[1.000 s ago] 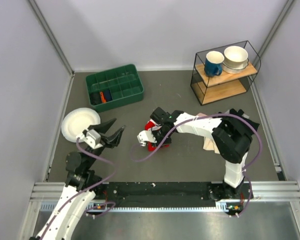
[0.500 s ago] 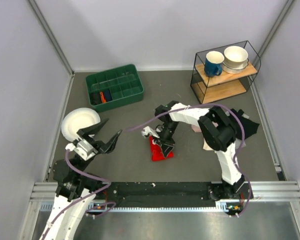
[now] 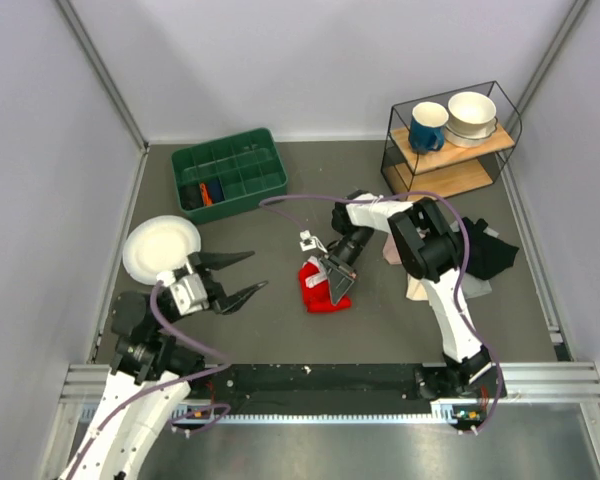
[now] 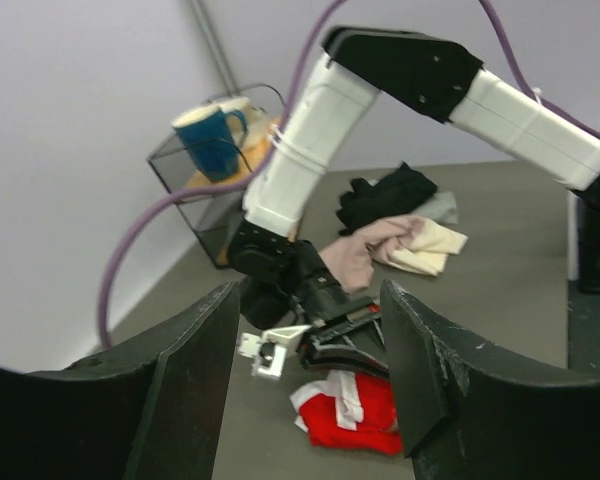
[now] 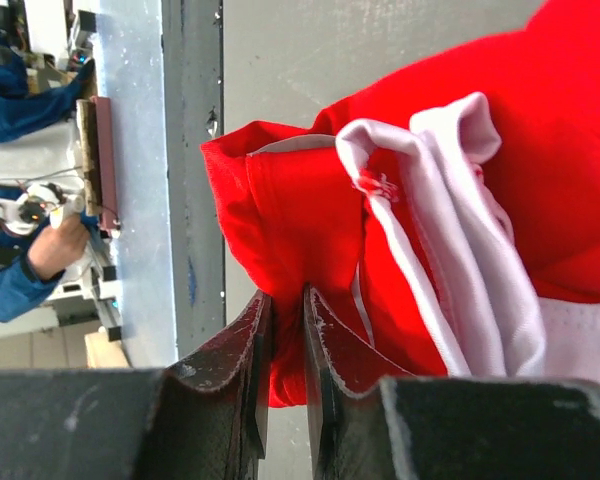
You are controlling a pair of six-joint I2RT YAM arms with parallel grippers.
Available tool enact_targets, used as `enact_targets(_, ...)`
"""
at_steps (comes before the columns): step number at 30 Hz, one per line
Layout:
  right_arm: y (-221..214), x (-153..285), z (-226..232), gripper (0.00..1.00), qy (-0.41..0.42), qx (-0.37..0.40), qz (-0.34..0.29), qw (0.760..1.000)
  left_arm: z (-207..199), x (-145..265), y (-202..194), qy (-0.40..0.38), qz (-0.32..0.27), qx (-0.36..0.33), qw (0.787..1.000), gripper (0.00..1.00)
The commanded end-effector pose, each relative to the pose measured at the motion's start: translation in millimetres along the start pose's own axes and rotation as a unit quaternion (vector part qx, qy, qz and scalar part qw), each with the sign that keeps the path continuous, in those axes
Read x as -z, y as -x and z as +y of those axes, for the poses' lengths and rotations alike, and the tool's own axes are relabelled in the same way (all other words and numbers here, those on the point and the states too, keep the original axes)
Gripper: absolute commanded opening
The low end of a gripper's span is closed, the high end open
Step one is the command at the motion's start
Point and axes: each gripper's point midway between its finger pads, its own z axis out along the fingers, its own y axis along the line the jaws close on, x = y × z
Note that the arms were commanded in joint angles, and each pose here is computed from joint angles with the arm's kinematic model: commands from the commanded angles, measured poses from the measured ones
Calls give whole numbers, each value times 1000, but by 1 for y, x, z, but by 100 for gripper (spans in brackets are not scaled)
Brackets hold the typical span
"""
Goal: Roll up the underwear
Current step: Roll the underwear to the center of the board.
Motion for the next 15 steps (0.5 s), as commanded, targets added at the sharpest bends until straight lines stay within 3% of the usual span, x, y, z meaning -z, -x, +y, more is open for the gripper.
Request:
enact_targets(1,-8,12,-8,16,-7,-38,22,999,-13,-16,-13,-82,27,43,995,62)
enact_targets(6,-4,14,-18,17,-15,-52,25,998,-31,-34,-67,-127,108,79,983,63)
enact_targets(8,-3,15,-19,17,-18,-53,27,998,-48,-44,-86,-147,139,51,978,64)
enact_targets(15,-6,15,-21,17,-18,-56,36,998,-103,-65,-184,-236,292,27,926,63)
